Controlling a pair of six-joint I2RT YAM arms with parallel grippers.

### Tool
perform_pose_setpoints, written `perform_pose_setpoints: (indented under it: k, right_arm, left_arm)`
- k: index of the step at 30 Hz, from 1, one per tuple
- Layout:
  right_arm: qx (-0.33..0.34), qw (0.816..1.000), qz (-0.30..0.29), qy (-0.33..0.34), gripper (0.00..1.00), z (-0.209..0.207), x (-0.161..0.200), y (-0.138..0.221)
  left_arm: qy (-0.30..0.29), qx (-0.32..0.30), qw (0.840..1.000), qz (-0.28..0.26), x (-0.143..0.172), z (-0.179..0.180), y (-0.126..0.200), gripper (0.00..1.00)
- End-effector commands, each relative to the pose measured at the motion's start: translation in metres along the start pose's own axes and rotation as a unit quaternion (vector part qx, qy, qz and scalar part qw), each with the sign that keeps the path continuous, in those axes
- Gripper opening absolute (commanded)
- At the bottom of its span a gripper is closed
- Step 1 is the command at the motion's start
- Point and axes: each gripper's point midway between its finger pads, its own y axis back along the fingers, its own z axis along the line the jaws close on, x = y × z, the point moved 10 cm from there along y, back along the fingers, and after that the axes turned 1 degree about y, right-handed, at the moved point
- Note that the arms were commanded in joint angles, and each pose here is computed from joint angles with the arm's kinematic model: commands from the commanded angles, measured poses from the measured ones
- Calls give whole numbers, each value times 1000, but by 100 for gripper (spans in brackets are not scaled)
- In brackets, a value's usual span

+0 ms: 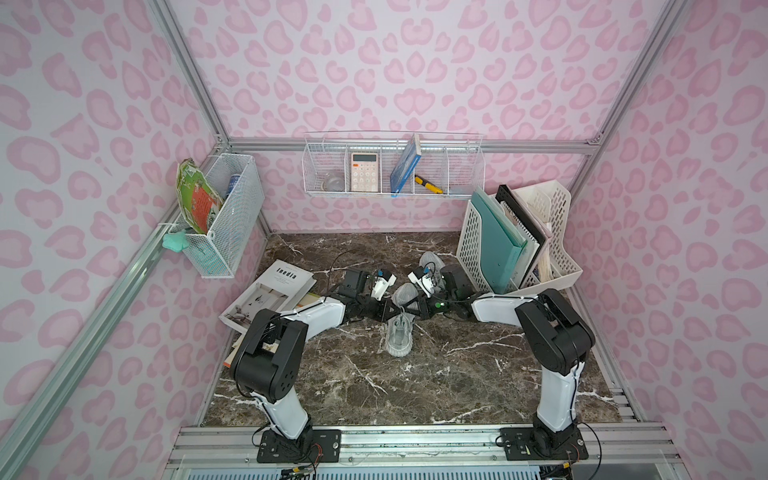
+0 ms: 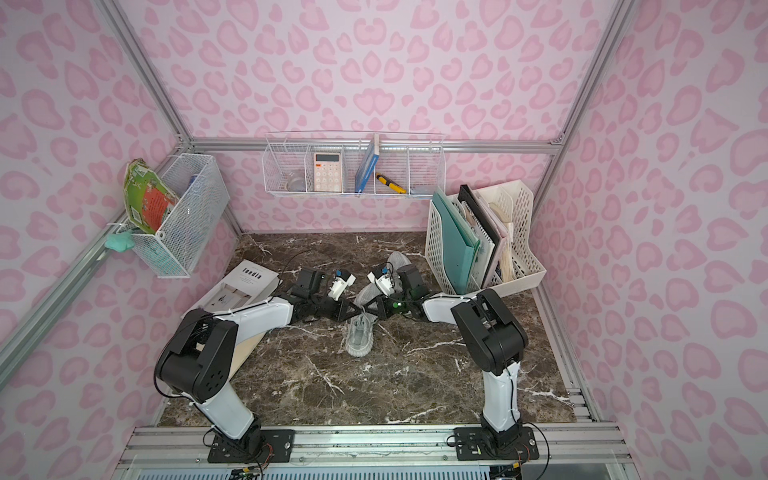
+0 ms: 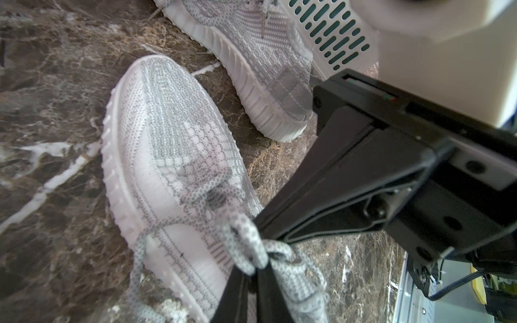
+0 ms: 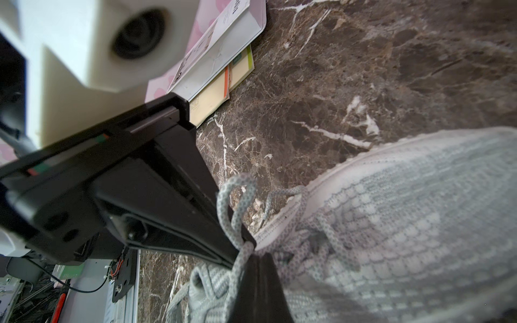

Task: Tie the shoes
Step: Cross the shoelace with the shoelace.

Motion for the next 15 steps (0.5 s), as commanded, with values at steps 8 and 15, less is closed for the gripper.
perform_pose_setpoints:
  k: [8,15]
  right_arm:
    - [-6,1000,0,6,0,2,1,5]
    - [-48,999,-6,-10,8,3,5,9]
  left_arm:
    - [-12,3,1000,-25,-7,-3,3,0]
    - [-11,5,999,-30,-6,-3,4,0]
